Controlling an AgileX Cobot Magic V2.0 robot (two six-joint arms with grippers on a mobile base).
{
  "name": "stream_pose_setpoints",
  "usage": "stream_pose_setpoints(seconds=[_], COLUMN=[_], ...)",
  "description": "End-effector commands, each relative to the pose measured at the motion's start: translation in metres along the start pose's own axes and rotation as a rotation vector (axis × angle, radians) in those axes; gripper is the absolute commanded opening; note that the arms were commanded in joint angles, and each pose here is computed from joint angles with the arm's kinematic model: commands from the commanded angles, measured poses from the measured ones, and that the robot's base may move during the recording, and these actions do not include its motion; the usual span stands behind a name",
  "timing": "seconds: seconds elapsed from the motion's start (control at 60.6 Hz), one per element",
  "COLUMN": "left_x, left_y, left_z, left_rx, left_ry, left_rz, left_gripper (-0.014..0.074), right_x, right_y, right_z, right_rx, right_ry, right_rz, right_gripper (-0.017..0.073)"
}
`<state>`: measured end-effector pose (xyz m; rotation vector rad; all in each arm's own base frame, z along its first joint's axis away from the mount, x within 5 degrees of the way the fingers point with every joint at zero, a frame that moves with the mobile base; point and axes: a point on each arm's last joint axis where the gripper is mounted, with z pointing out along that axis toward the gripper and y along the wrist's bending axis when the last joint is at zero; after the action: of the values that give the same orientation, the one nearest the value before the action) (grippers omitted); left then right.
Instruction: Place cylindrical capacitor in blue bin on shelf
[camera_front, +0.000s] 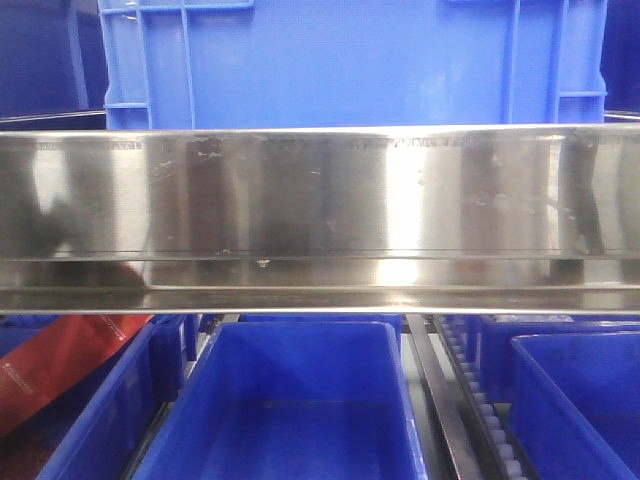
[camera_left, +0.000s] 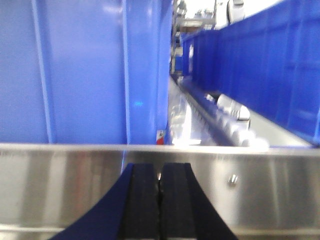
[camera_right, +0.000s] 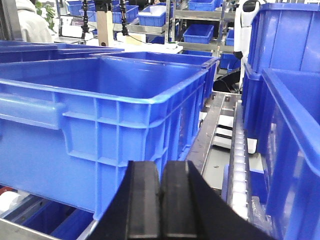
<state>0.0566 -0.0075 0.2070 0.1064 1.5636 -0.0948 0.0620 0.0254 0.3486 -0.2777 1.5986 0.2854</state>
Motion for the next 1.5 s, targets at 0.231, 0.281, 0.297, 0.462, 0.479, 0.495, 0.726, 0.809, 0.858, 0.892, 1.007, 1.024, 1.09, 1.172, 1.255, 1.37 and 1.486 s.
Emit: stream_pose_setpoints(seconds=[0.231,0.281,0.297,0.462,0.479,0.495,0.726,0.809,0.858,0.892,1.007,1.024,1.09,1.172,1.255,1.37,1.486], left_x=[0.003,0.003,0.003,0.001,0.001,0.001,0.001,0.001,0.001,0.001,0.001,0.001,0.001,0.001,0.001,0.001,0.001], left_y=[0.001,0.001,0.001,0.001,0.001,0.001,0.001,0.001,0.001,0.001,0.001,0.001,0.001,0.001,0.001,0.001,0.001], left_z=[-0.001,-0.001,-0.001,-0.001,-0.001,-0.001,-0.001,-0.001,-0.001,-0.001,-0.001,-0.001,-0.001,-0.001,-0.001,-0.001,-0.001], left_rx=[-0.011,-0.011,-0.011,-0.011,-0.011,-0.011,-0.011,-0.011,-0.011,-0.011,-0.011,-0.011,-0.011,-0.011,-0.011,-0.011,-0.011], left_ry=[0.017,0.017,0.017,0.000,0.000,0.000,0.000,0.000,0.000,0.000,0.000,0.000,0.000,0.000,0.000,0.000,0.000], left_rz=[0.049,0.049,0.049,0.048,0.048,0.048,0.048,0.048,0.048,0.048,0.048,0.048,0.048,0.048,0.048,0.048,0.048], left_gripper=[-0.0111,-0.0111,-0.0111,-0.0111,-0.0111,-0.0111,-0.0111,-0.0111,-0.0111,-0.0111,-0.0111,-0.0111,-0.0111,-0.0111,-0.0111,-0.0111,-0.0111], right_x=[-0.001,-0.001,-0.001,-0.001,-0.001,-0.001,-0.001,-0.001,-0.001,-0.001,-0.001,-0.001,-0.001,-0.001,0.002,0.011,0.036], right_y=[-0.001,-0.001,-0.001,-0.001,-0.001,-0.001,-0.001,-0.001,-0.001,-0.001,-0.001,-0.001,-0.001,-0.002,-0.005,-0.012,-0.020], right_z=[-0.001,-0.001,-0.001,-0.001,-0.001,-0.001,-0.001,-0.001,-0.001,-0.001,-0.001,-0.001,-0.001,-0.001,0.000,0.001,-0.002], right_rx=[0.012,0.012,0.012,0.012,0.012,0.012,0.012,0.012,0.012,0.012,0.012,0.012,0.012,0.025,0.061,0.163,0.281], right_ry=[-0.023,-0.023,-0.023,-0.023,-0.023,-0.023,-0.023,-0.023,-0.023,-0.023,-0.023,-0.023,-0.023,-0.024,-0.014,-0.059,-0.084], right_rz=[-0.009,-0.009,-0.009,-0.009,-0.009,-0.009,-0.009,-0.009,-0.009,-0.009,-0.009,-0.009,-0.009,-0.035,-0.058,-0.037,0.020], right_gripper=[-0.0162,-0.0162,-0.0162,-0.0162,-0.0162,-0.0162,-0.0162,-0.0162,-0.0162,-0.0162,-0.0162,-0.0162,-0.0162,-0.0162,-0.0162,-0.0162,-0.0162])
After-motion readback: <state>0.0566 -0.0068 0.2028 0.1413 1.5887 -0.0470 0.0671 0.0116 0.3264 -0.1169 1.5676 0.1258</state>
